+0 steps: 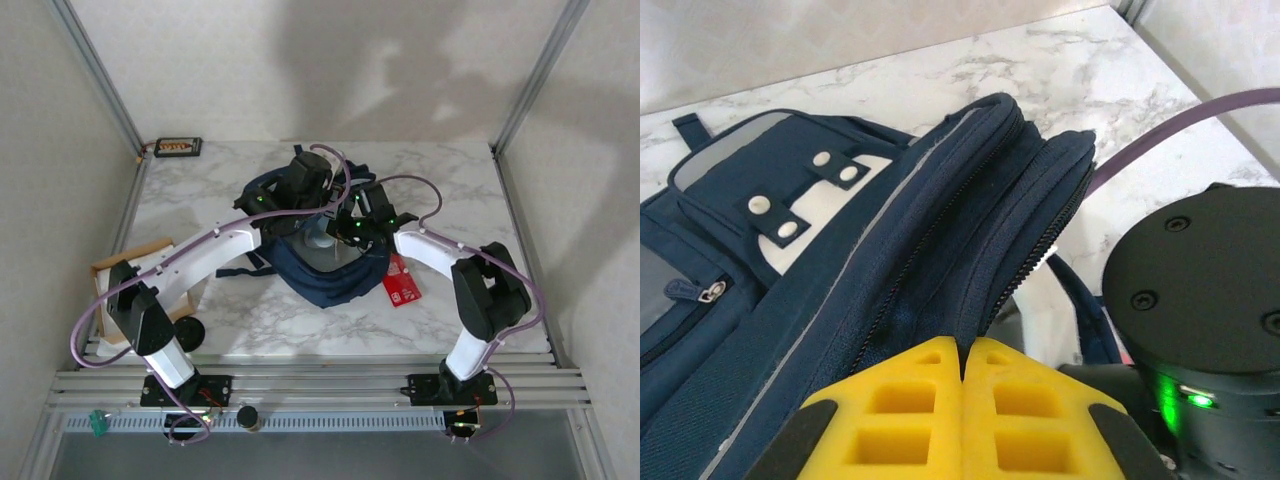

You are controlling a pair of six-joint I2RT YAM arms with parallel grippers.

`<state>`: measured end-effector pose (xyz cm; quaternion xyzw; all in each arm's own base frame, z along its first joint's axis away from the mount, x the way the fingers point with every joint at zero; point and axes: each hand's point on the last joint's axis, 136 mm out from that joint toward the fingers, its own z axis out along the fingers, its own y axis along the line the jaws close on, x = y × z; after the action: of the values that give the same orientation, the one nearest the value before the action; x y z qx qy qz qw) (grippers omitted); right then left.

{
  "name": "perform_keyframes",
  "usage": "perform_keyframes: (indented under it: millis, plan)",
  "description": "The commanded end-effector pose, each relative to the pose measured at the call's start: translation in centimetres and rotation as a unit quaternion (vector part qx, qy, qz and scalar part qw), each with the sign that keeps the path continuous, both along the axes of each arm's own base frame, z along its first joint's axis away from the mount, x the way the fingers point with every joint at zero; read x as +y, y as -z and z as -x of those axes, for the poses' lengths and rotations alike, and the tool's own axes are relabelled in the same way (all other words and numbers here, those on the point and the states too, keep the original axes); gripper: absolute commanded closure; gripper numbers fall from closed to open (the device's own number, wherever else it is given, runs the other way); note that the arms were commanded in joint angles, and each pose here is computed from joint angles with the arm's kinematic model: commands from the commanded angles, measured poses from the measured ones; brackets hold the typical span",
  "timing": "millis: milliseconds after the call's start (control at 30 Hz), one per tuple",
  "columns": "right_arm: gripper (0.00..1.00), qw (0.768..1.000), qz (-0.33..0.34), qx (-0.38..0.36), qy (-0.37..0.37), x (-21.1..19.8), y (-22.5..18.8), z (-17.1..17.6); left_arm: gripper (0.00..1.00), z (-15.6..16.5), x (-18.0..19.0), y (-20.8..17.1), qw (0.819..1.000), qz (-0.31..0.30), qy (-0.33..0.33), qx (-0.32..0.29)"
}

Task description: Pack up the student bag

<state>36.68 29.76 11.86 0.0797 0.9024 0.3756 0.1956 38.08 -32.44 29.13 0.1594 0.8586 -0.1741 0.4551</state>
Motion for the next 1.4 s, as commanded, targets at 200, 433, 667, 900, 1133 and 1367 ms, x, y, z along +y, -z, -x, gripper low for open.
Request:
perform_keyframes:
  millis: [200,433,667,900,1133,1367]
  plan:
    - [0.79,0.979,-0.149,-0.102,0.093,4.8,-5.4,-6.9,1.00,0.1,-2.0,-4.1,0.993,0.113,0.002,-0.016]
    - [0.40,0.985,-0.101,-0.121,0.066,3.2,-5.6,-4.6,1.00,-1.5,-0.8,-3.3,0.992,0.115,-0.051,-0.020]
    - [0.28,0.990,-0.040,-0.113,0.077,-3.9,-6.1,1.1,1.00,-2.3,-2.4,-2.0,0.989,0.142,-0.044,0.000]
    - [0.27,0.981,0.036,-0.105,0.158,-14.9,-7.8,2.0,1.00,-2.5,-6.8,1.5,0.979,0.191,-0.002,0.064]
    - [0.26,0.968,0.088,-0.131,0.196,-19.8,-11.9,1.6,1.00,-1.1,-9.1,4.1,0.974,0.194,0.035,0.115]
    - [0.25,0.977,0.150,-0.095,0.122,-15.3,-11.0,3.0,0.49,2.9,-4.3,-0.4,0.949,0.276,0.099,0.113]
